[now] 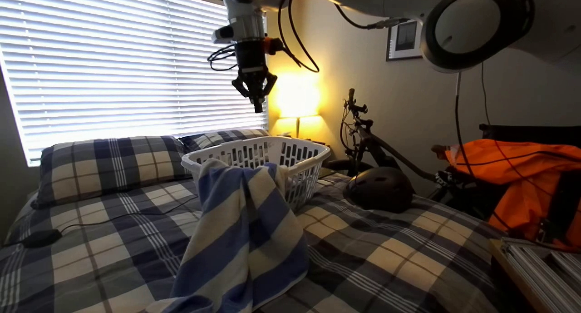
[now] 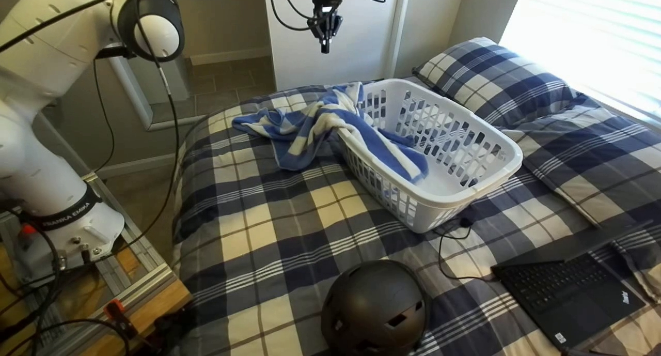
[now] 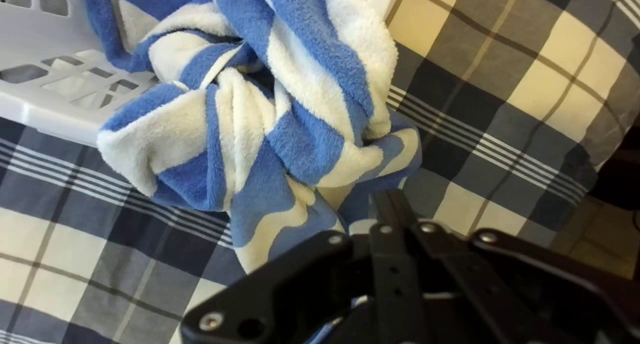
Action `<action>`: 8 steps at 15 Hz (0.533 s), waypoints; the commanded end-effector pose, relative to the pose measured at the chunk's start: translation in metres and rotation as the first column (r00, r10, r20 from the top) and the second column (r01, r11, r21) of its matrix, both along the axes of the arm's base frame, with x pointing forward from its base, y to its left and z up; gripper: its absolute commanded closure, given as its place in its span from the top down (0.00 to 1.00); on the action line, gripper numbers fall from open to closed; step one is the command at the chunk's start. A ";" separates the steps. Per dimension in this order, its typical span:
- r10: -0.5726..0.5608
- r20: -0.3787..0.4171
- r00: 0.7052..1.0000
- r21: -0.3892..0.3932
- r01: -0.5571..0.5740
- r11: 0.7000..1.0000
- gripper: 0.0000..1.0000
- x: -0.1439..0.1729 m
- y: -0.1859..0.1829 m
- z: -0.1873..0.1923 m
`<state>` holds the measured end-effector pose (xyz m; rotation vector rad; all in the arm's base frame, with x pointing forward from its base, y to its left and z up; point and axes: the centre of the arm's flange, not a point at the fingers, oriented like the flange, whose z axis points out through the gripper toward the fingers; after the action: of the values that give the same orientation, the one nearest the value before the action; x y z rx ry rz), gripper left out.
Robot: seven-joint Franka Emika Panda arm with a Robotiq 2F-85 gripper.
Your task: Remove the towel from the basket
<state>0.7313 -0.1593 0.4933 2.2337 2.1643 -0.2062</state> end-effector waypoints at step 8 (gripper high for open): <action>0.091 0.158 0.983 -0.061 -0.082 0.995 0.66 0.047 -0.063 -0.061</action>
<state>0.7590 -0.2001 0.4606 2.0940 2.0942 -0.0822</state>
